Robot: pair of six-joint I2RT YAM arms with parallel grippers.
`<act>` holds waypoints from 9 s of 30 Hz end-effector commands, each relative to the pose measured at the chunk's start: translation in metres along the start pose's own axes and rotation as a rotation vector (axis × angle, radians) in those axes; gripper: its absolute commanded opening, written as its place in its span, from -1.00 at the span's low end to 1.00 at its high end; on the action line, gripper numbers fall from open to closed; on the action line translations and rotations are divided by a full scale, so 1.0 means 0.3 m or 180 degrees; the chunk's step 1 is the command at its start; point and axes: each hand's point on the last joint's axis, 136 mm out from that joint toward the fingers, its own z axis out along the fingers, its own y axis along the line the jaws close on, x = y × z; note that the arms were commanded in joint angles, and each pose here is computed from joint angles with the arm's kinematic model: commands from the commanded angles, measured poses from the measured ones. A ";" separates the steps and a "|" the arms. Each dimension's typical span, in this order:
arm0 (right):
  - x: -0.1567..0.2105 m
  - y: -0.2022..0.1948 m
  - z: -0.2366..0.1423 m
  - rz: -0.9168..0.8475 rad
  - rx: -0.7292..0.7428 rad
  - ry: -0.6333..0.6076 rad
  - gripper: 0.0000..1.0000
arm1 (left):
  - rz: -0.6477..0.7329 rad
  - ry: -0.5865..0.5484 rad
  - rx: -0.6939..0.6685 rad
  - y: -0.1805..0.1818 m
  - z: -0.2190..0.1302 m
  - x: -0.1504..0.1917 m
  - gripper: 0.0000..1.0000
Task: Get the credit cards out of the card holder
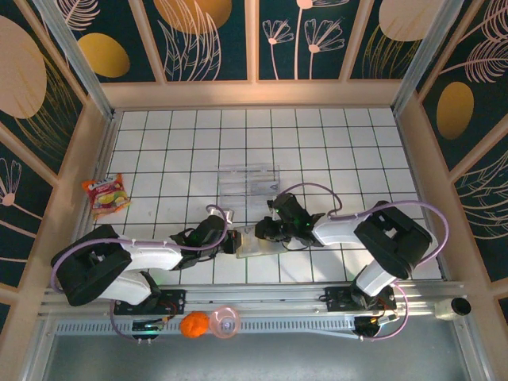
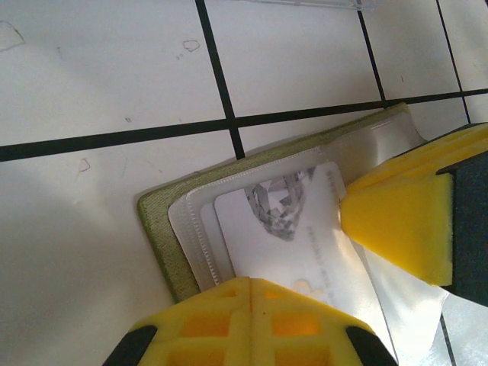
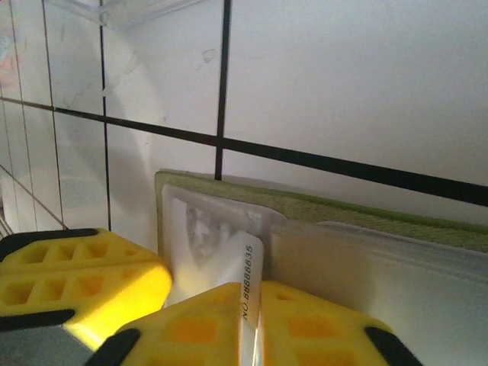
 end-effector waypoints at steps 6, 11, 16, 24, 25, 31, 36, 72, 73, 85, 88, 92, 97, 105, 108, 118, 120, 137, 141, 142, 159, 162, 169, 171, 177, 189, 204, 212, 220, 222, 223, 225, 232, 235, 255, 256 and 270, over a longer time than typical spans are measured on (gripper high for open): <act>-0.013 -0.035 -0.019 0.0055 0.0118 -0.0136 -1.00 | -0.0032 0.0185 0.0000 0.025 0.004 0.057 -1.00; -0.004 -0.065 -0.049 0.0059 0.0217 -0.0207 -1.00 | -0.0034 0.0169 0.0015 0.022 0.004 0.053 -1.00; 0.002 -0.092 -0.075 0.0030 0.0326 -0.0263 -1.00 | -0.0029 0.0157 0.0036 0.016 0.005 0.048 -1.00; -0.002 -0.102 -0.106 -0.0058 0.0435 -0.0318 -1.00 | 0.0054 0.0045 0.0054 -0.006 -0.018 0.007 -1.00; -0.005 -0.102 -0.109 -0.0078 0.0449 -0.0331 -1.00 | 0.0079 0.0025 0.0048 -0.010 -0.023 -0.001 -1.00; -0.023 -0.132 -0.137 -0.0176 0.0682 -0.0428 -1.00 | 0.0157 -0.0022 0.0001 -0.006 -0.041 -0.025 -1.00; -0.017 -0.111 -0.145 -0.0230 0.0597 -0.0444 -1.00 | 0.0290 -0.0038 0.0190 -0.064 -0.052 -0.062 -1.00; -0.038 0.035 -0.030 -0.0409 0.0059 -0.0169 -0.40 | 0.0291 0.0200 -0.0050 0.014 0.028 0.008 -0.93; -0.039 0.035 -0.032 -0.0402 0.0048 -0.0189 -0.41 | 0.0283 0.0203 -0.0061 0.018 0.029 0.010 -0.94; -0.050 0.105 -0.081 -0.0614 -0.0118 -0.0353 -0.36 | 0.0245 0.0099 -0.0006 0.000 -0.003 -0.012 -0.76; -0.044 0.127 -0.083 -0.0665 -0.0193 -0.0341 -0.35 | 0.0248 0.0081 0.0010 -0.007 -0.007 -0.020 -0.70; -0.039 0.121 -0.052 -0.0669 -0.0164 -0.0269 -0.35 | 0.0260 0.0093 0.0005 -0.009 -0.003 -0.020 -0.70; -0.032 0.082 -0.009 -0.0613 -0.0034 -0.0182 -0.36 | 0.0250 0.0114 0.0002 -0.002 0.000 -0.012 -0.75; 0.014 0.108 0.030 -0.0659 -0.0068 -0.0027 -0.36 | 0.0249 0.0178 0.0048 -0.005 0.018 0.005 -0.81; 0.031 0.120 0.034 -0.0657 -0.0107 0.0029 -0.36 | 0.0236 0.0185 0.0067 -0.008 0.021 0.007 -0.82; 0.004 0.130 -0.015 -0.0847 0.0113 -0.0167 -0.35 | 0.0242 0.0152 0.0039 -0.001 0.012 0.002 -0.83; -0.019 0.126 -0.043 -0.0890 0.0213 -0.0301 -0.33 | 0.0246 0.0145 0.0038 0.000 0.008 0.002 -0.82; -0.041 0.021 -0.007 -0.0763 0.0467 -0.0211 -0.60 | 0.0242 0.0139 -0.0007 0.009 0.009 0.002 -0.95; -0.026 0.034 0.000 -0.0795 0.0445 -0.0180 -0.55 | 0.0248 0.0150 0.0017 0.002 0.014 0.001 -0.96; -0.024 0.042 -0.003 -0.0809 0.0423 -0.0187 -0.52 | 0.0249 0.0147 0.0026 0.000 0.014 0.000 -0.95; 0.003 0.046 -0.041 -0.0771 0.0308 -0.0144 -0.50 | 0.0335 0.0125 -0.0081 0.008 -0.021 -0.005 -0.76; 0.006 0.019 -0.036 -0.0725 0.0368 -0.0114 -0.52 | 0.0370 0.0161 -0.0174 0.027 -0.012 0.009 -0.78; 0.030 0.017 -0.013 -0.0787 0.0331 0.0000 -0.52 | 0.0380 0.0235 -0.0217 0.046 -0.001 0.035 -0.88; 0.041 0.027 -0.001 -0.0798 0.0285 0.0043 -0.50 | 0.0382 0.0239 -0.0186 0.035 0.003 0.034 -0.88; 0.043 0.032 0.010 -0.0810 0.0308 0.0041 -0.43 | 0.0405 0.0249 -0.0158 0.023 0.011 0.033 -0.90; -0.013 0.067 -0.073 -0.0867 0.0364 -0.0292 -0.31 | 0.0388 0.0245 -0.0167 0.028 0.008 0.036 -0.93; -0.004 0.083 -0.020 -0.0854 0.0247 -0.0164 -0.33 | 0.0407 0.0234 -0.0170 0.027 0.005 0.033 -0.97; -0.006 0.095 -0.023 -0.0863 0.0224 -0.0165 -0.33 | 0.0402 0.0234 -0.0169 0.031 0.006 0.036 -0.98; 0.004 0.082 0.001 -0.0829 0.0233 -0.0109 -0.33 | 0.0407 0.0231 -0.0153 0.027 0.007 0.035 -0.99; 0.009 0.082 0.007 -0.0821 0.0210 -0.0087 -0.34 | 0.0407 0.0229 -0.0145 0.025 0.007 0.034 -1.00; 0.013 0.084 0.009 -0.0815 0.0195 -0.0068 -0.34 | 0.0406 0.0234 -0.0149 0.027 0.007 0.036 -1.00; 0.019 0.096 0.010 -0.0836 0.0148 -0.0045 -0.34 | 0.0407 0.0226 -0.0142 0.025 0.007 0.034 -1.00; 0.073 0.133 0.017 -0.0954 0.0056 0.0138 -0.33 | 0.0408 0.0245 -0.0142 0.027 0.010 0.039 -1.00; 0.095 0.153 0.015 -0.1026 -0.0022 0.0195 -0.33 | 0.0400 0.0235 -0.0135 0.025 0.008 0.037 -1.00; 0.072 -0.042 -0.031 -0.0758 0.0830 -0.0059 -0.31 | 0.0383 0.0223 -0.0180 0.046 0.002 0.046 -1.00; 0.072 -0.044 -0.035 -0.0755 0.0848 -0.0065 -0.31 | 0.0384 0.0217 -0.0181 0.046 0.002 0.045 -1.00; -0.006 0.084 -0.156 -0.1005 0.0378 -0.0352 -0.26 | 0.0453 -0.0050 0.0014 -0.056 -0.072 -0.056 -0.71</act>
